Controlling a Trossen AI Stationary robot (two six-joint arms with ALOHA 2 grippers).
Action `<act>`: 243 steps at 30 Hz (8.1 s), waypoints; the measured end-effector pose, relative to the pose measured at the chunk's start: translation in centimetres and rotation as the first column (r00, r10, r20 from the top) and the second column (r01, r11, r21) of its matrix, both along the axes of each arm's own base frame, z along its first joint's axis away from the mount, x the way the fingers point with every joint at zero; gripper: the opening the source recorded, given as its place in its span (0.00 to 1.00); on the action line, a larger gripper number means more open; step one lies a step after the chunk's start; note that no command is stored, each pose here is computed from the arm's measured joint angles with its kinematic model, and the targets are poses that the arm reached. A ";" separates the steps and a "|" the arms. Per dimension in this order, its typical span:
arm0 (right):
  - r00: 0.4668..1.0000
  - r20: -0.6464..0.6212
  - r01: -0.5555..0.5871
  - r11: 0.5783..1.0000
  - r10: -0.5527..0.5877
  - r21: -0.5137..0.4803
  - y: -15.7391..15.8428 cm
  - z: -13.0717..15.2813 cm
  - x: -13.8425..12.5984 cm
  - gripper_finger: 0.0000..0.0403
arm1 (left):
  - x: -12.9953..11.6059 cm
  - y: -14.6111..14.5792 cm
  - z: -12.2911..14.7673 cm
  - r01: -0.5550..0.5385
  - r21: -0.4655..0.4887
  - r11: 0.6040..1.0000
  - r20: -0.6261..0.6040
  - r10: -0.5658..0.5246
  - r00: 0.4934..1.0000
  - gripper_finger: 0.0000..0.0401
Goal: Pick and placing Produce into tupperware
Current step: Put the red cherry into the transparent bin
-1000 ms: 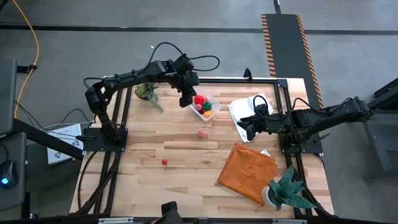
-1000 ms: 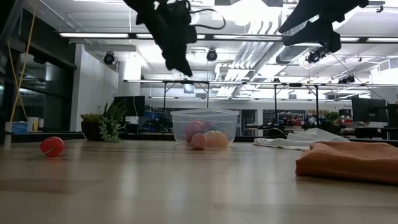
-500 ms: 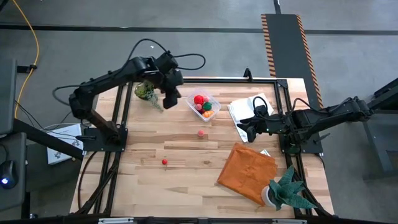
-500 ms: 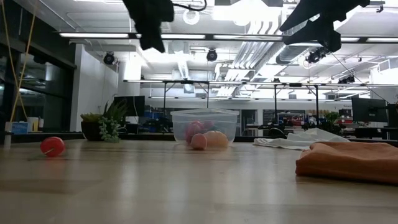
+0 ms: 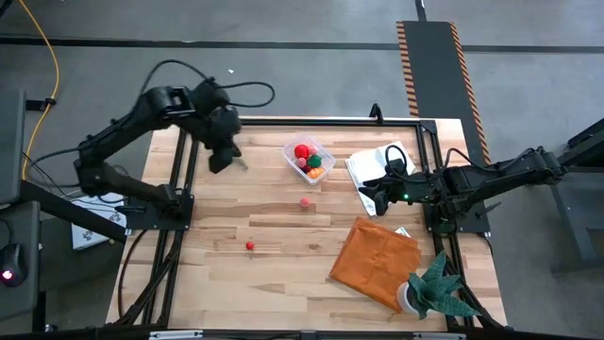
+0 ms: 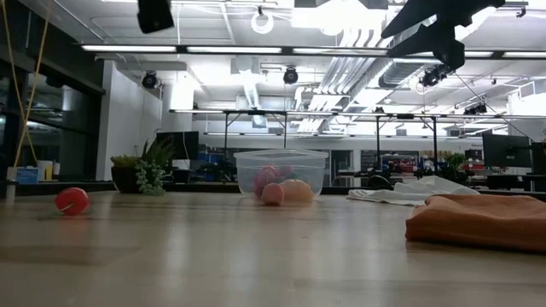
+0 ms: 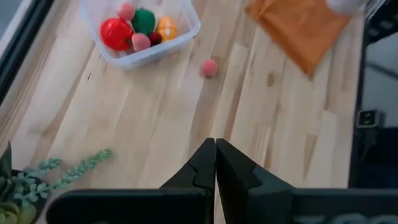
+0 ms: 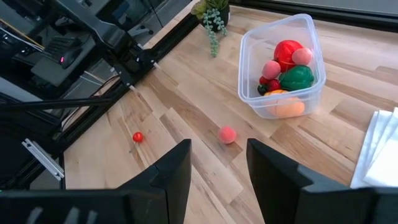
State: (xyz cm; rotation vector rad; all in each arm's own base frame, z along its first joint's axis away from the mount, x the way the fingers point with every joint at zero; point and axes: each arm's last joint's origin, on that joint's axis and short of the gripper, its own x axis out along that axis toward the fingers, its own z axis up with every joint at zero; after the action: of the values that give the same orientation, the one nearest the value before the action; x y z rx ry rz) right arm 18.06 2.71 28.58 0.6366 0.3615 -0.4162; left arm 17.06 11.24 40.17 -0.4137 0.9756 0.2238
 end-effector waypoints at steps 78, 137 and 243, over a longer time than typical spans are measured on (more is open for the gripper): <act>0.993 -0.048 0.113 0.990 -0.109 0.089 0.5 -2.3 2.9 0.36 | -6.0 -12.9 -19.2 0.158 -0.105 0.982 0.268 -0.125 0.955 0.01; 0.998 -0.059 0.034 0.995 -0.029 0.092 0.7 -2.2 3.0 0.36 | 1.7 -17.0 -26.4 0.610 0.288 0.738 -0.094 -0.612 0.785 0.48; 0.998 -0.065 0.012 0.998 -0.009 0.056 0.7 -2.2 3.0 0.36 | 3.9 -17.9 -27.2 0.585 0.206 0.785 -0.029 -0.592 0.805 0.28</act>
State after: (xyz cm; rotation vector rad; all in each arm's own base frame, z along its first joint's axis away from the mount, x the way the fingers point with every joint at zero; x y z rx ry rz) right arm 21.07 3.42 26.38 0.6816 0.4324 -0.4385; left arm 20.99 -6.67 12.98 0.0938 0.9884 -0.2556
